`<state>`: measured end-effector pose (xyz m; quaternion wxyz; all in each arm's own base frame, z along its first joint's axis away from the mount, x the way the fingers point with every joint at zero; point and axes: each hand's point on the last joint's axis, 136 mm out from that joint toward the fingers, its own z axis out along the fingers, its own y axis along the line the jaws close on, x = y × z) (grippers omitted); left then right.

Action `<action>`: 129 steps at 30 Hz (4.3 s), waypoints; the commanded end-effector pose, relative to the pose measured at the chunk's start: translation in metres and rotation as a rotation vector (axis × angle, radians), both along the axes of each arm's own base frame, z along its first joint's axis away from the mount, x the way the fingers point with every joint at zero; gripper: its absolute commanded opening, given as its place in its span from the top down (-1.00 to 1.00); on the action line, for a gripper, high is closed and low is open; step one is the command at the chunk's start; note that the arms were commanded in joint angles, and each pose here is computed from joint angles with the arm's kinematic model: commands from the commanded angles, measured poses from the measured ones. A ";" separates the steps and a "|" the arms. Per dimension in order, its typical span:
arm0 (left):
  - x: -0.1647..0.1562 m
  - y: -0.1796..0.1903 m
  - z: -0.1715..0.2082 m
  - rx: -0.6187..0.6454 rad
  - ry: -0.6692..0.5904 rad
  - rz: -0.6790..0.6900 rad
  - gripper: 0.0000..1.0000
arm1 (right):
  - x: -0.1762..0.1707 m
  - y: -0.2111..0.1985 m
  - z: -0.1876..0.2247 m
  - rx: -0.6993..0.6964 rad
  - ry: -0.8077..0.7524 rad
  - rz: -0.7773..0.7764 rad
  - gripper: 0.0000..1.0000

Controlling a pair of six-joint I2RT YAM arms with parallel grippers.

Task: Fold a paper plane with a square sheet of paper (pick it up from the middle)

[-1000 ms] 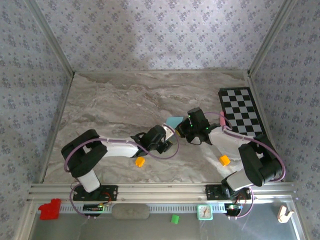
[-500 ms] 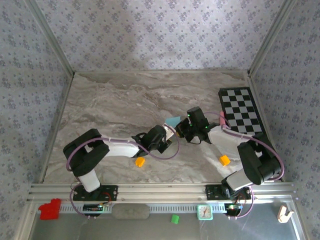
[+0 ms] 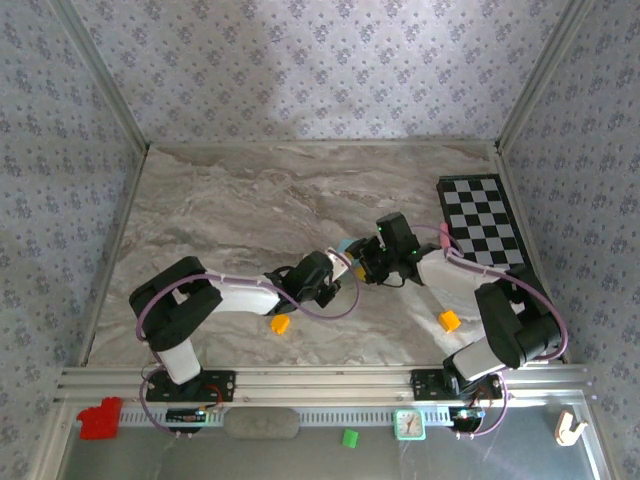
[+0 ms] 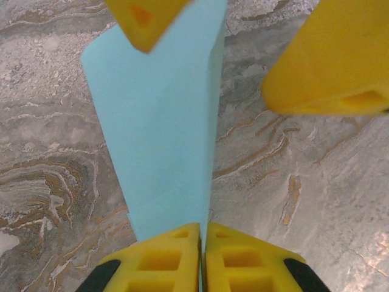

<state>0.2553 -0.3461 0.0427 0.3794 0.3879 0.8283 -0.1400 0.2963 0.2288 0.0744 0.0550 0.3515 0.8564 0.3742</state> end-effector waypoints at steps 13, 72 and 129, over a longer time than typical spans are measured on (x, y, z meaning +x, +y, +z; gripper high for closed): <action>-0.006 -0.003 0.011 -0.207 0.200 -0.006 1.00 | 0.009 -0.054 0.017 -0.170 -0.101 0.009 -0.54; 0.017 -0.001 -0.012 -0.570 0.823 0.262 1.00 | 0.004 0.012 -0.033 -0.259 -0.225 0.575 -0.26; 0.003 0.018 -0.017 -0.576 0.869 0.347 0.69 | -0.018 -0.024 -0.119 -0.642 0.142 0.542 -0.15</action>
